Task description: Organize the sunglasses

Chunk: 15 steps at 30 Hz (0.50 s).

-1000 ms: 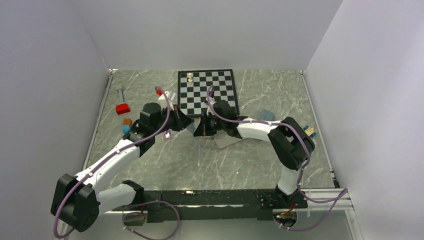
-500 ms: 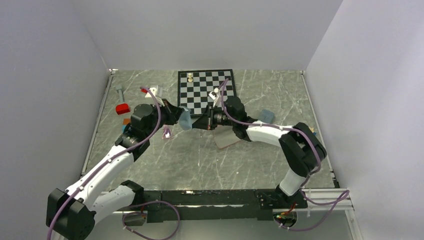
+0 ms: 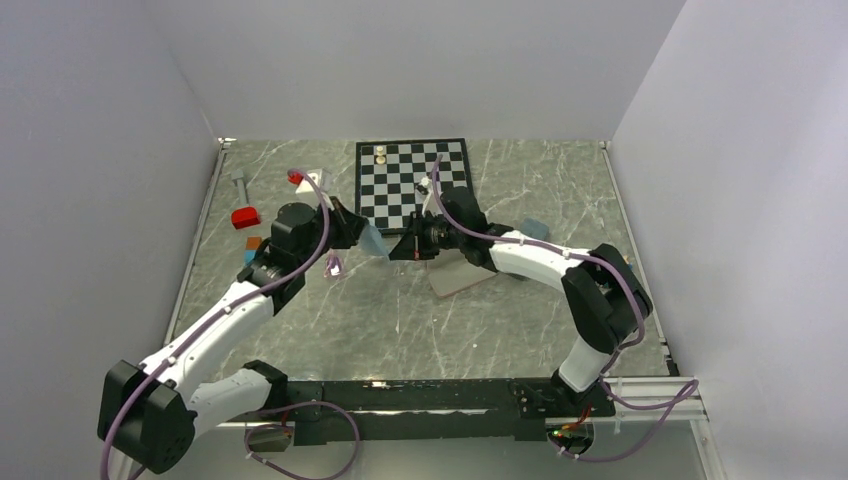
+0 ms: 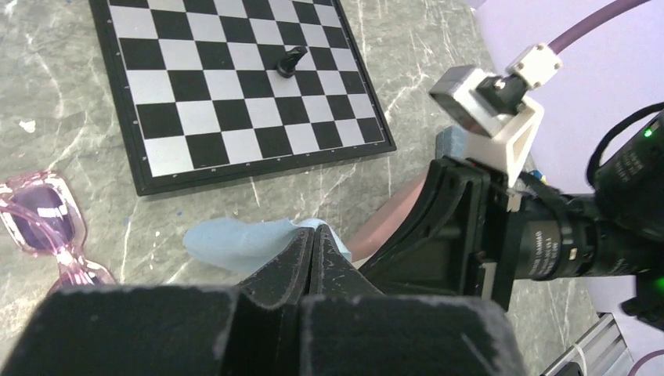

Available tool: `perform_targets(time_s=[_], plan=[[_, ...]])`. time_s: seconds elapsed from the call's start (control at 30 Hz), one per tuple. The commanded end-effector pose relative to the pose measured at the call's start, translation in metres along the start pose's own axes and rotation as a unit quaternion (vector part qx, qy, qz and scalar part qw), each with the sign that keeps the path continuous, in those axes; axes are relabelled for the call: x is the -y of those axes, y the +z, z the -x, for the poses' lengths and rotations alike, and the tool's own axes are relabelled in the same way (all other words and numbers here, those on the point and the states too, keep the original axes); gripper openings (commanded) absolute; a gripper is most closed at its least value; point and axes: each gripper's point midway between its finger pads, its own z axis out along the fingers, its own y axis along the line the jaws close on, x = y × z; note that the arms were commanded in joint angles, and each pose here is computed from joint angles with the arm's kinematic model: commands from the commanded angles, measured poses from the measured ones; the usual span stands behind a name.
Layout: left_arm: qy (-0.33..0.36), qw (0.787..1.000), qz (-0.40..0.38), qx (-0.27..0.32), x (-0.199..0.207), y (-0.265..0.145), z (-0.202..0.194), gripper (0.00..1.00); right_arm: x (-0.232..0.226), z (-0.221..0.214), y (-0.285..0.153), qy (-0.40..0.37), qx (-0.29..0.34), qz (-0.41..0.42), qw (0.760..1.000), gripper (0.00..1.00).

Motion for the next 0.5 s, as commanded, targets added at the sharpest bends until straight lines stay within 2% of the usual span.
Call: perform_targets(time_s=[0.0, 0.1, 0.3, 0.47], plan=[[-0.025, 0.999, 0.031, 0.009, -0.015, -0.01, -0.007, 0.0, 0.023, -0.012, -0.021, 0.008, -0.048, -0.104, 0.993, 0.0], [-0.046, 0.998, 0.048, -0.014, -0.03, -0.014, -0.034, 0.0, 0.026, -0.027, -0.033, 0.023, -0.089, -0.13, 0.987, 0.0], [-0.076, 0.992, 0.06, -0.076, -0.04, -0.03, -0.084, 0.0, 0.036, -0.024, -0.058, 0.007, -0.094, -0.206, 0.974, 0.0], [-0.072, 0.992, 0.053, -0.092, -0.034, -0.046, -0.093, 0.0, 0.018, -0.03, -0.063, 0.02, -0.097, -0.17, 0.98, 0.0]])
